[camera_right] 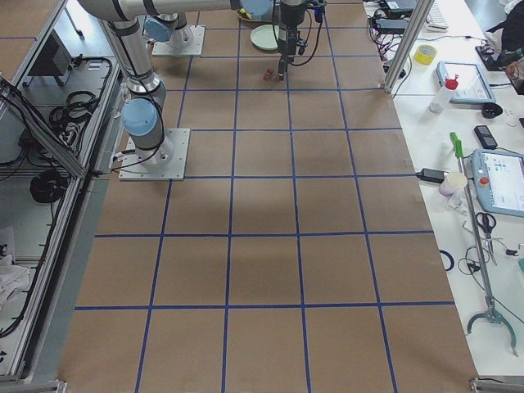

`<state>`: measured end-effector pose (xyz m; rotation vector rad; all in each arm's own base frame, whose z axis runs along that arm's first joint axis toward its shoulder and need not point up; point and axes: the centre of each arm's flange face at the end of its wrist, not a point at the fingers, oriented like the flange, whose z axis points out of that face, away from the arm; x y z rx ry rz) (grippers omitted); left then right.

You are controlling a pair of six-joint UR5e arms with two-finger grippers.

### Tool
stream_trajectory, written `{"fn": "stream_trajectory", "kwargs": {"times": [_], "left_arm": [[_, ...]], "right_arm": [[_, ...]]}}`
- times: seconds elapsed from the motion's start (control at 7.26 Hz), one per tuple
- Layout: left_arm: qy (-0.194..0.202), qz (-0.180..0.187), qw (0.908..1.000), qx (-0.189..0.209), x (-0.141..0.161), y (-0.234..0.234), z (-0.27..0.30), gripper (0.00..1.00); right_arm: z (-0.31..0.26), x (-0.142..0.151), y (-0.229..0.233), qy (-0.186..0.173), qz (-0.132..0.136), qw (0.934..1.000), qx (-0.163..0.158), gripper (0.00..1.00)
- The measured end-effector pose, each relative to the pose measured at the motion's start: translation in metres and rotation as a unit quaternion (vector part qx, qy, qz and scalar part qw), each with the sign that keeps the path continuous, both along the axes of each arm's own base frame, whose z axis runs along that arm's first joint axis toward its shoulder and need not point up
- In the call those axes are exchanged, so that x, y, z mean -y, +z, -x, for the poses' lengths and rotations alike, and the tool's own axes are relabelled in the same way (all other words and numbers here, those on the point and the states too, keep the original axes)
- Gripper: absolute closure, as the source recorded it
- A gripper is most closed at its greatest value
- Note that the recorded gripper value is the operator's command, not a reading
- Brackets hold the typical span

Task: Collect all strawberries into plate
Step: 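Reach the left gripper to the strawberry cluster and grasp one strawberry, then carry the strawberry over the pale green plate and open the left gripper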

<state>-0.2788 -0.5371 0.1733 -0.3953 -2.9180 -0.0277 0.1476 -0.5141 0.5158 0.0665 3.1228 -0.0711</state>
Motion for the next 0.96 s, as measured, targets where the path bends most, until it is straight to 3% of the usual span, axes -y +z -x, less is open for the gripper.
{"fn": "stream_trajectory", "kwargs": {"times": [0.55, 0.96], "left_arm": [[-0.019, 0.007, 0.9998, -0.001, 0.002, 0.002, 0.001, 1.00], [-0.032, 0.043, 0.9986, 0.002, 0.024, 0.047, 0.000, 1.00]], "right_arm": [[0.001, 0.000, 0.000, 0.000, 0.000, 1.0000, -0.001, 0.00], [0.001, 0.001, -0.001, 0.000, 0.000, 1.0000, 0.000, 0.00]]}}
